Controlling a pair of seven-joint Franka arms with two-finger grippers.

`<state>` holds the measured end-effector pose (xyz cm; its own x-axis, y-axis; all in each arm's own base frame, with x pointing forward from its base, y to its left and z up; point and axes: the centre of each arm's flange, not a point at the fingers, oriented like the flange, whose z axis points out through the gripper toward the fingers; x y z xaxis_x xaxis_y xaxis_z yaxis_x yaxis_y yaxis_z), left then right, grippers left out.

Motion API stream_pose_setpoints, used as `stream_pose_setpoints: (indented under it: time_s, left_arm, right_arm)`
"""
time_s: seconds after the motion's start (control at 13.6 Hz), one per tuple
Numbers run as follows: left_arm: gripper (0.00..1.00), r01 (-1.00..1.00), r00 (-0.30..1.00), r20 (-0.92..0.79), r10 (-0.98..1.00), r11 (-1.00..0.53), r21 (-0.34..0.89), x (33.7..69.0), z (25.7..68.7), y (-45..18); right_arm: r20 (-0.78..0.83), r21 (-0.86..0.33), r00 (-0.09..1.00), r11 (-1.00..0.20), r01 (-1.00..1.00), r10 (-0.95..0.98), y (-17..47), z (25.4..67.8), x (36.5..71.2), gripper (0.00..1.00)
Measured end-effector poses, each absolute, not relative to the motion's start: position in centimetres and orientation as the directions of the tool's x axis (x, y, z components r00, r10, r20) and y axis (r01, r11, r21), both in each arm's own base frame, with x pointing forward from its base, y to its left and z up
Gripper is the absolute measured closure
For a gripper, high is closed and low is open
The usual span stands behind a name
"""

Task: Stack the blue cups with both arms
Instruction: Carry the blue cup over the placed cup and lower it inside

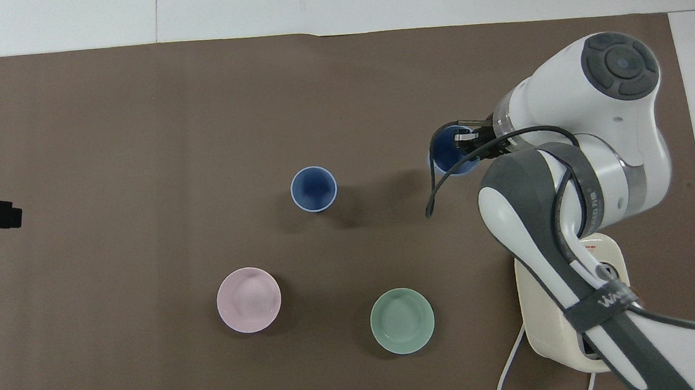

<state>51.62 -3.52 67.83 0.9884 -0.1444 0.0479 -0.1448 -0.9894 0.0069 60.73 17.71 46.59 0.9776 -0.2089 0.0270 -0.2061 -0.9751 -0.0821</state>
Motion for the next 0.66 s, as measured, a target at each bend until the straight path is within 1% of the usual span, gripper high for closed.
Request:
stream_pose_setpoints:
  time_s: [0.22,0.44,0.66]
  left_arm:
    - [0.00,-0.146,0.988,0.040,-0.146,-0.989,0.005,51.6,67.7,-3.4]
    - [0.00,-0.148,0.988,0.038,-0.148,-0.989,0.005,51.5,67.7,-3.4]
    - [0.00,-0.146,0.989,0.036,-0.146,-0.989,0.005,51.6,67.6,-3.3]
  right_arm:
    - [0.024,-0.102,0.965,-0.961,-0.258,-0.261,22.6,49.4,59.6,0.95]
    - [0.038,-0.127,0.967,-0.961,-0.246,-0.253,28.5,52.9,57.7,0.95]
    - [0.019,-0.169,0.974,-0.961,-0.219,-0.226,33.3,53.5,55.7,0.95]
